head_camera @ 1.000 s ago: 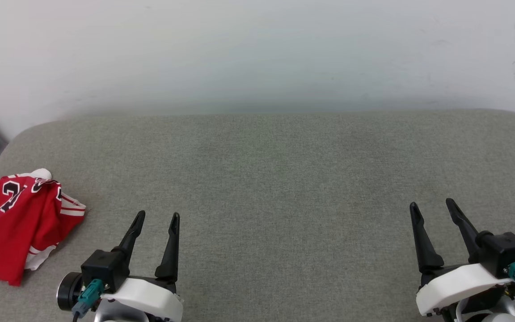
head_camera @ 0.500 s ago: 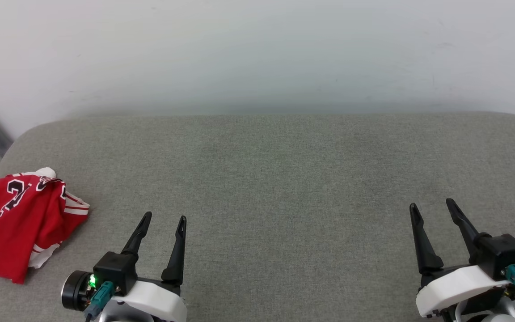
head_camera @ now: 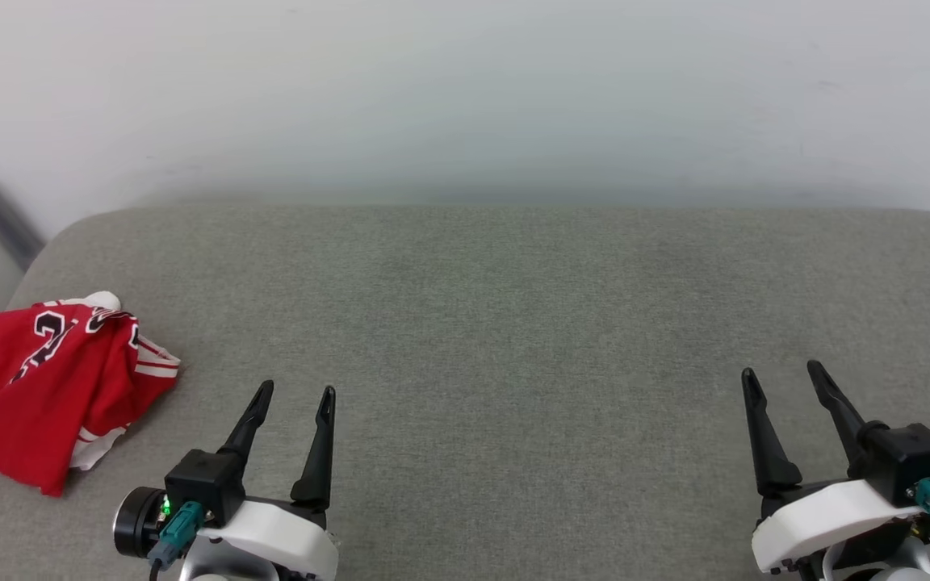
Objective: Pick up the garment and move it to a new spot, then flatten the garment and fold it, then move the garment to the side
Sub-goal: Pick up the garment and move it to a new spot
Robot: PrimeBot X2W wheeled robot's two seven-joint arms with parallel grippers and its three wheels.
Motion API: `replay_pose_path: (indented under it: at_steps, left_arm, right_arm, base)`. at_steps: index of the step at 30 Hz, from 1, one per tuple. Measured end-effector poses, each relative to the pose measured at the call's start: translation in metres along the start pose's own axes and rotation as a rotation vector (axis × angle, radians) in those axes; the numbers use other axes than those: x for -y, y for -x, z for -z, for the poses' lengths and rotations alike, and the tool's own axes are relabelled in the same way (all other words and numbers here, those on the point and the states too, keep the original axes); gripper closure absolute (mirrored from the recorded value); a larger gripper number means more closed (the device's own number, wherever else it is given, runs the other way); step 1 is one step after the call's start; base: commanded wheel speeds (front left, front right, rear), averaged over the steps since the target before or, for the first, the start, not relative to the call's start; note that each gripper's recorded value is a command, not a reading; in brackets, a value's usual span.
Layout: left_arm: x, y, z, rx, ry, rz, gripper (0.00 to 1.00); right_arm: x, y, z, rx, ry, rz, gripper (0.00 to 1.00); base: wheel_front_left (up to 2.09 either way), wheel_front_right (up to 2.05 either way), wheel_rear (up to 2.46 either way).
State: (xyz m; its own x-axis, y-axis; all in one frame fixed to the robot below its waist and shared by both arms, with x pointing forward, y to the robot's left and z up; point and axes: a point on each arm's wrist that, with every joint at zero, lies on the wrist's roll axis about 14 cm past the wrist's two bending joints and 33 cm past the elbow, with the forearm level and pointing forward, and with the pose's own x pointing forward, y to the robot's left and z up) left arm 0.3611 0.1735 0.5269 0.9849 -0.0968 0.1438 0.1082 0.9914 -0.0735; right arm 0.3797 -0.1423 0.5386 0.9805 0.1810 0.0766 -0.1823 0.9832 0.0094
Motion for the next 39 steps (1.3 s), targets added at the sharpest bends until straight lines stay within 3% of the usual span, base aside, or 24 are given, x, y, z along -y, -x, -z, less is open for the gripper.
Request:
replay_pose_path:
  at_steps: [11, 25, 32, 39]
  left_arm:
    - [-0.054, 0.033, -0.007, 0.003, -0.048, -0.180, 0.00]
    - [-0.136, 0.112, -0.027, 0.024, -0.115, -0.492, 0.00]
    - [-0.154, 0.143, -0.032, 0.027, -0.122, -0.600, 0.00]
    - [-0.160, 0.150, -0.032, 0.021, -0.130, -0.633, 0.00]
  right_arm:
    - [-0.055, -0.025, 0.001, -0.002, -0.007, -0.166, 0.00]
    - [-0.163, -0.045, 0.002, -0.002, -0.017, -0.478, 0.00]
    - [-0.205, -0.047, 0.000, 0.006, -0.028, -0.596, 0.00]
    - [-0.218, -0.051, 0.001, 0.003, -0.032, -0.630, 0.00]
  base:
    - [0.00, 0.00, 0.00]
    - [0.00, 0.00, 0.00]
    - [0.00, 0.00, 0.00]
    - [0.00, 0.00, 0.00]
